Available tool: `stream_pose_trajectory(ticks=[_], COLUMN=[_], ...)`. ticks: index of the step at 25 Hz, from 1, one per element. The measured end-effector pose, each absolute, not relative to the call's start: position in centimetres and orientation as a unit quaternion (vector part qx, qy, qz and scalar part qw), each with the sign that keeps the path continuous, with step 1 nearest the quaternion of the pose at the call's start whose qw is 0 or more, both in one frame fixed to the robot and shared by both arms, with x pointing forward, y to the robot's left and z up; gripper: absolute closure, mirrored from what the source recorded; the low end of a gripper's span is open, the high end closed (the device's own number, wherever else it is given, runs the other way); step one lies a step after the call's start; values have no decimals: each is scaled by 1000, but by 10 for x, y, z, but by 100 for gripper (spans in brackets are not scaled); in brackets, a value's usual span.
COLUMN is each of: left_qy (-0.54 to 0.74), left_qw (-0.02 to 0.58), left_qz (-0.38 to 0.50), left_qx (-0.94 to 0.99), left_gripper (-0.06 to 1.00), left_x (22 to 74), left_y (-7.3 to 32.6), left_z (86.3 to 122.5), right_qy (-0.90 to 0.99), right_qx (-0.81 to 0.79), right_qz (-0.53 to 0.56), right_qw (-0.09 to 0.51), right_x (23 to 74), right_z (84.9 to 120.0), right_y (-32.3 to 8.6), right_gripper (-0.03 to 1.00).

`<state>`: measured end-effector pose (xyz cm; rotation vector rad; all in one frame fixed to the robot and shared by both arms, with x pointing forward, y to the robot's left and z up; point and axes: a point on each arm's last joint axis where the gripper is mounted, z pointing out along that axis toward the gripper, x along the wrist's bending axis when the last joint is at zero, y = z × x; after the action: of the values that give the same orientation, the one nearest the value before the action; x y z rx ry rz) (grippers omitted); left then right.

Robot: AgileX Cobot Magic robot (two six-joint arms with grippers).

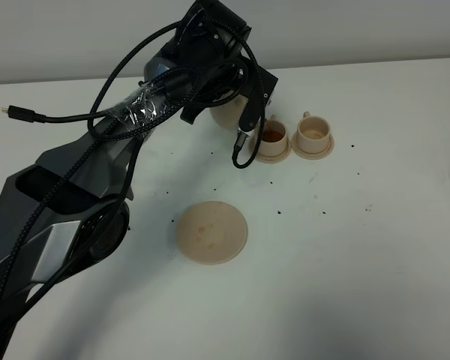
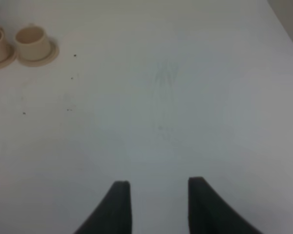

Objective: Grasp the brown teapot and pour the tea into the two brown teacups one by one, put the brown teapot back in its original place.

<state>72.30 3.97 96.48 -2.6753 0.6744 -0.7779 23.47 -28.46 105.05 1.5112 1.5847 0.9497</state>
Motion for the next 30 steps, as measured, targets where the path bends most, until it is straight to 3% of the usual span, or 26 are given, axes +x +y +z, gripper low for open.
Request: stream_pose_trajectory(ticks=[30], left_qy=[280], left_qw=[146], left_qz=[-272], left_qx=[-909], left_gripper=[80], left_x=[724], left_y=[38], left_z=[966], right_qy=[617], right_qx=[589], right_qz=[370], right_qw=[368], right_x=[235], right_z=[1050], right_y=[-285], right_gripper=[66])
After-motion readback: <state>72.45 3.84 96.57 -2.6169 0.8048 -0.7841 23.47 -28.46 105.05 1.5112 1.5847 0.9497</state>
